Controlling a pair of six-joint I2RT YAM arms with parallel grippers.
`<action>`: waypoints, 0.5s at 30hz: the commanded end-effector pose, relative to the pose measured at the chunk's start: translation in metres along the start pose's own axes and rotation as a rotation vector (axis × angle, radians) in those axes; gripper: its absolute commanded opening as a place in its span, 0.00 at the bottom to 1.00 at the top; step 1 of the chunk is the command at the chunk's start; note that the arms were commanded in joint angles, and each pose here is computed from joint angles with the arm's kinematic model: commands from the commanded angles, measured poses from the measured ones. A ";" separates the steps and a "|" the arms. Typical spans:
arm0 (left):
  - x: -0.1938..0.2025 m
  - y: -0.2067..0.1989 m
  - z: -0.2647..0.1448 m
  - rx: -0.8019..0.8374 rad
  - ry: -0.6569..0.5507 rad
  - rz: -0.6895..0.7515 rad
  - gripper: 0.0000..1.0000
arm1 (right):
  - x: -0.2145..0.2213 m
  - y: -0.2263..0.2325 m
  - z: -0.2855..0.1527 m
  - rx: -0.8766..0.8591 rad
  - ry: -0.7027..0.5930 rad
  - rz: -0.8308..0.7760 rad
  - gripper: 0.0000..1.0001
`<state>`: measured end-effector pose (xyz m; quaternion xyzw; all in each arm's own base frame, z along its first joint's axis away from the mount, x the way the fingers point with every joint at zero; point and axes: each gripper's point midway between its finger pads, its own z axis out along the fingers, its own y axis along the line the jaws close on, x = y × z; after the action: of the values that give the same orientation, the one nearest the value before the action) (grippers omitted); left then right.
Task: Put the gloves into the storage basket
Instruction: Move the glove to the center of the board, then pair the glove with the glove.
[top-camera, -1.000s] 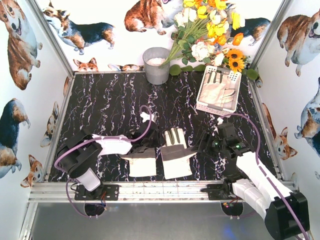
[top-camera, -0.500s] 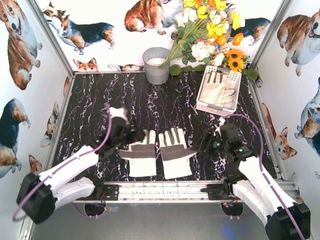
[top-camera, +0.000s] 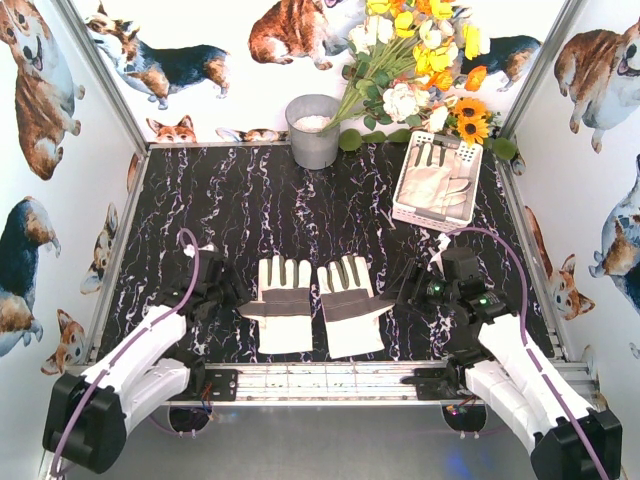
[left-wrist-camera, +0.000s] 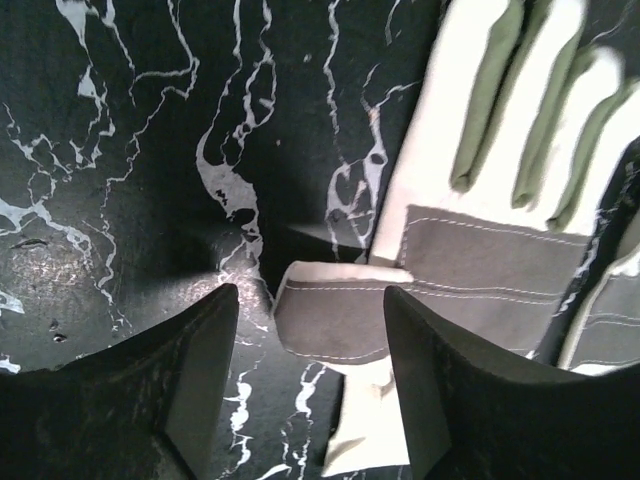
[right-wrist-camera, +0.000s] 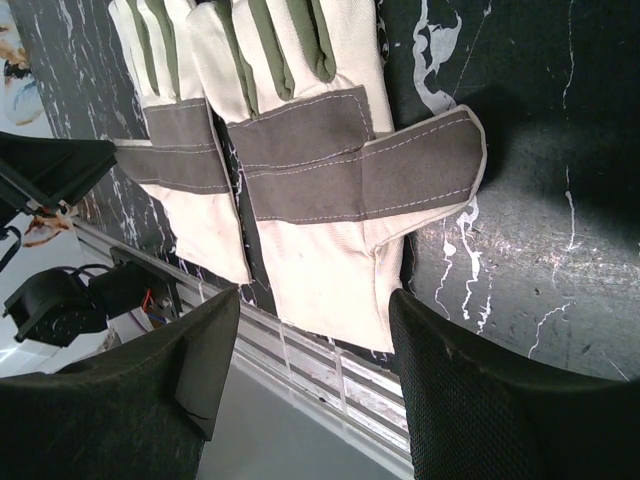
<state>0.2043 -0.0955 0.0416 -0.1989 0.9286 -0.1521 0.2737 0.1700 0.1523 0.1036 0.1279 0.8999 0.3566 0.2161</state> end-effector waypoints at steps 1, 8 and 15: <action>0.013 0.006 0.010 0.003 0.053 -0.023 0.49 | -0.014 0.021 -0.008 -0.067 -0.046 -0.039 0.63; 0.009 0.003 0.016 0.034 0.017 -0.045 0.33 | -0.011 0.023 -0.008 -0.071 -0.024 -0.033 0.63; 0.001 -0.005 0.008 0.060 -0.001 -0.010 0.00 | -0.009 0.030 -0.008 -0.104 0.009 -0.063 0.63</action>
<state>0.1984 -0.0994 0.0186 -0.2053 0.9304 -0.1678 0.2530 0.1653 0.1565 0.1024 0.1233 0.9010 0.3662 0.1972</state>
